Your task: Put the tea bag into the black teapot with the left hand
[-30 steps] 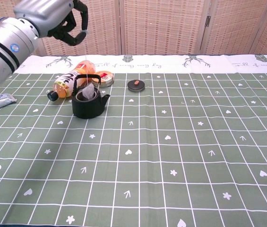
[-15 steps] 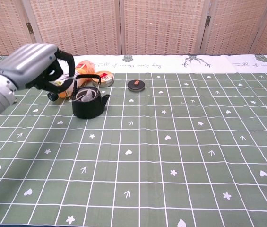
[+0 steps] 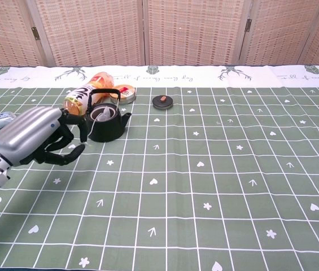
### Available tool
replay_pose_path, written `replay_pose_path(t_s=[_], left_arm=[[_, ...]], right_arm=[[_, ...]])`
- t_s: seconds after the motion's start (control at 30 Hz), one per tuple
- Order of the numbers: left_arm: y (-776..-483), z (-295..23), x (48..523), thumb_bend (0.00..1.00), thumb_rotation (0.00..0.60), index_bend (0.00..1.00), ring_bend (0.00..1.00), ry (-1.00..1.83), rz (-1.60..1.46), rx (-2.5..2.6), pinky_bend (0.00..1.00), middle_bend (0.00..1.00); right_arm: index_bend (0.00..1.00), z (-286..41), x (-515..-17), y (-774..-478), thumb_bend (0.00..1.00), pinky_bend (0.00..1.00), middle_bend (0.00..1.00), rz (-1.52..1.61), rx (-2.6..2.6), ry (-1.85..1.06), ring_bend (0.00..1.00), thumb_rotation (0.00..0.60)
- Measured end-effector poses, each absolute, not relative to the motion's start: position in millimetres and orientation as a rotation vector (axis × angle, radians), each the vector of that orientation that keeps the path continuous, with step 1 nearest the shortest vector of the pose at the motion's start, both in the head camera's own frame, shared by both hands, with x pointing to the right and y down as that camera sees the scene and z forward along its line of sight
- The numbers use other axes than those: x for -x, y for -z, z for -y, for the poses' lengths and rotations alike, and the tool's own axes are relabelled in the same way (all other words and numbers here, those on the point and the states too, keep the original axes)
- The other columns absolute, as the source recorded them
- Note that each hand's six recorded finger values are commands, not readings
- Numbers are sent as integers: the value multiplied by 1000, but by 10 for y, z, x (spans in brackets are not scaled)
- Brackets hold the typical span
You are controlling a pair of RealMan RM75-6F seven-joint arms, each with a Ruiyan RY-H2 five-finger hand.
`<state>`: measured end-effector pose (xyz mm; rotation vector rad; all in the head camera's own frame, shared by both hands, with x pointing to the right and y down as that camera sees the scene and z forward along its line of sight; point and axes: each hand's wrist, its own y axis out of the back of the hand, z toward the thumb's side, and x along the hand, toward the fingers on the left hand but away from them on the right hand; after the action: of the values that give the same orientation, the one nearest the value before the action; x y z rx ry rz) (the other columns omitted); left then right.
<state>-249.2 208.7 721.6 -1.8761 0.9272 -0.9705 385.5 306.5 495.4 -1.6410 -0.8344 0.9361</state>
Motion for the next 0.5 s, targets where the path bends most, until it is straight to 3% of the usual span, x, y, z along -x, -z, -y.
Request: replay_pose_path(t_s=[0.03, 0.1, 0.3, 0.5], left_arm=[[-7221, -2094, 2505, 428, 600, 181, 1000, 978, -922, 1878, 1000, 1000], [-7216, -2098, 2520, 349, 600, 13, 1000, 989, -916, 1883, 1000, 1000], [-7119, -2115, 2560, 278, 600, 0, 1000, 1044, -856, 1899, 1000, 1000], [-6818, -2118, 2553, 242, 600, 0, 1000, 1099, -794, 1955, 1000, 1000]], right_arm=[[0, -3065, -3852, -4958, 366, 0, 0, 833, 1641, -938, 67, 600], [0, -3069, -3843, -4962, 366, 0, 0, 828, 1641, -938, 68, 600], [0, -3060, -3853, -4958, 365, 0, 0, 835, 1639, -941, 69, 600], [0, -3064, -3838, -4973, 366, 0, 0, 826, 1641, -943, 71, 600]])
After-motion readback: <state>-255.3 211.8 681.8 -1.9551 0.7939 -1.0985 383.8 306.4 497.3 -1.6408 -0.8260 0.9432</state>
